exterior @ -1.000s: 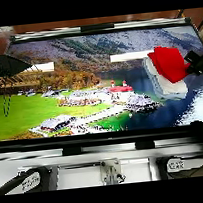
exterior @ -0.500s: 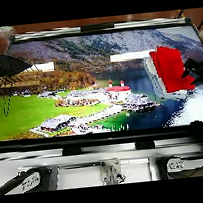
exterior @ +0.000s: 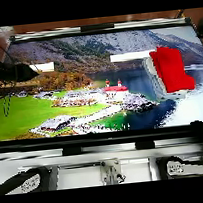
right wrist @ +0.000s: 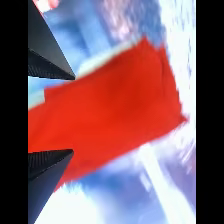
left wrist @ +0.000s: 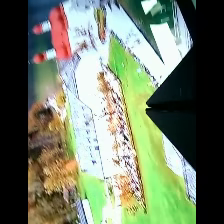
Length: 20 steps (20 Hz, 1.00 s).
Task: Fold the shirts.
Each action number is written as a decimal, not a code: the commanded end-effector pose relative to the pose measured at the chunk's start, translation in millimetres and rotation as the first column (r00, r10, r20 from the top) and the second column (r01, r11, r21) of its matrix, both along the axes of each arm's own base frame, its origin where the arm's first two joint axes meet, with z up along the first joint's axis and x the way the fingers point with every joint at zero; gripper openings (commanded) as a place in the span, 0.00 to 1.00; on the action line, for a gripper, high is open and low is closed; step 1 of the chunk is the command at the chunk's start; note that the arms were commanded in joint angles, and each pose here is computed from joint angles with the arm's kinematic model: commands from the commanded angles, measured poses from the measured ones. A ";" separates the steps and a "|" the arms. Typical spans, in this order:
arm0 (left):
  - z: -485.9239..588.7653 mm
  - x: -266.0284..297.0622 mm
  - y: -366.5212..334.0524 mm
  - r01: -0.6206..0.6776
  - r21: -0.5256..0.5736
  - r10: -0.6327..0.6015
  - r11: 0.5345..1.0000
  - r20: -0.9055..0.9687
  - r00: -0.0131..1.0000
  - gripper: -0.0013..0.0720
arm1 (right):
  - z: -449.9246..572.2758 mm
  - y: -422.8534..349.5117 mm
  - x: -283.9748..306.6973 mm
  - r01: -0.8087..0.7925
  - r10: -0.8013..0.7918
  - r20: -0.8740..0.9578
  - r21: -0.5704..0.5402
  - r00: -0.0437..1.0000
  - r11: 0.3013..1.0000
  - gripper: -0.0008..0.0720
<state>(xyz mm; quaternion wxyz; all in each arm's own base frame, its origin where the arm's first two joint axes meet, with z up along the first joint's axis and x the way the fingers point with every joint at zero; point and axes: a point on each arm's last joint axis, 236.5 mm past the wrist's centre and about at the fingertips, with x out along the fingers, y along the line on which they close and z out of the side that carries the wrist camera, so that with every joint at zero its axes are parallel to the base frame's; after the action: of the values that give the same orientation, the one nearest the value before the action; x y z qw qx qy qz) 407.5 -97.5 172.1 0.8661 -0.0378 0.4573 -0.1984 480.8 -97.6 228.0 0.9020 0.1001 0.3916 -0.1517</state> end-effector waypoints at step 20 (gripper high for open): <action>-112.4 -13.3 1.7 0.095 0.402 0.033 0.911 -0.300 0.953 0.86 | -130.9 173.1 -39.5 -0.264 0.371 -0.432 0.288 0.822 0.920 0.75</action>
<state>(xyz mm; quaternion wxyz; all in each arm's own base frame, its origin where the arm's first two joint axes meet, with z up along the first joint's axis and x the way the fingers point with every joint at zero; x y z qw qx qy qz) 393.2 -96.2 59.9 0.7706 0.1228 0.6167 -0.1041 441.6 74.2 97.6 0.7742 0.0887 0.6263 0.0233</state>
